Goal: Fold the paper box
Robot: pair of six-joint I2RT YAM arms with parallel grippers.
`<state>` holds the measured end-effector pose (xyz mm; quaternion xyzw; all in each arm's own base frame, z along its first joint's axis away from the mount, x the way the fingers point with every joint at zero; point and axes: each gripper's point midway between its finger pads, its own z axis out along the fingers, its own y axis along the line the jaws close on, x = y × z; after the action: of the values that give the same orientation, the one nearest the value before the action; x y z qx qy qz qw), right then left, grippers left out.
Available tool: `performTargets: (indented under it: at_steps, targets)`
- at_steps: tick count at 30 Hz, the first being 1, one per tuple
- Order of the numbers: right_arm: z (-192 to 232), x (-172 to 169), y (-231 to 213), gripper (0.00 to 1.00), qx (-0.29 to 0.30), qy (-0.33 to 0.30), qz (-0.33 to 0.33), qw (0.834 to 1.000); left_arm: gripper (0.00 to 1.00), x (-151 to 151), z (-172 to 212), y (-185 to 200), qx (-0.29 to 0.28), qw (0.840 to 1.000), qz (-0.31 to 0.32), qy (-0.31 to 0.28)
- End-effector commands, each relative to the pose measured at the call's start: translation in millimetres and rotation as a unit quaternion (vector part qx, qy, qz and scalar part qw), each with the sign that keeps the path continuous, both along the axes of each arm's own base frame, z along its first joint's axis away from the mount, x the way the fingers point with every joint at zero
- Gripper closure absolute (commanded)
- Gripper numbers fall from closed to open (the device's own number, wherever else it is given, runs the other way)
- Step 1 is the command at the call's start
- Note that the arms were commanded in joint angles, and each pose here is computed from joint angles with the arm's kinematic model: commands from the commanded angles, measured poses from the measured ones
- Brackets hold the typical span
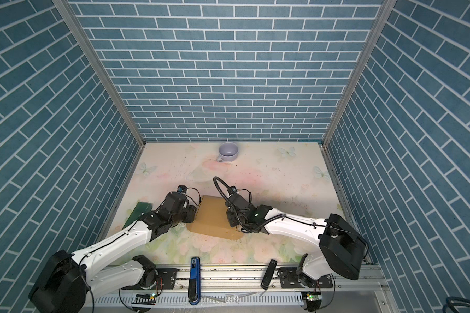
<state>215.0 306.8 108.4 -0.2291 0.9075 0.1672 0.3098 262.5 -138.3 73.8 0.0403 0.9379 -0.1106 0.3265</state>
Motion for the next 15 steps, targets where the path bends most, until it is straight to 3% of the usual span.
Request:
performTargets:
  at_steps: [1, 15]
  targets:
    - [4.2, 0.7, -19.3, 0.64, -0.011, 0.008, -0.04, 0.999, 0.52, 10.2, 4.3, -12.0, -0.012, 0.999, -0.032, -0.005]
    - [7.4, 3.3, -46.1, 0.63, 0.015, 0.003, -0.077, 0.997, 0.6, 26.9, -4.1, -17.9, 0.002, 0.998, -0.055, 0.018]
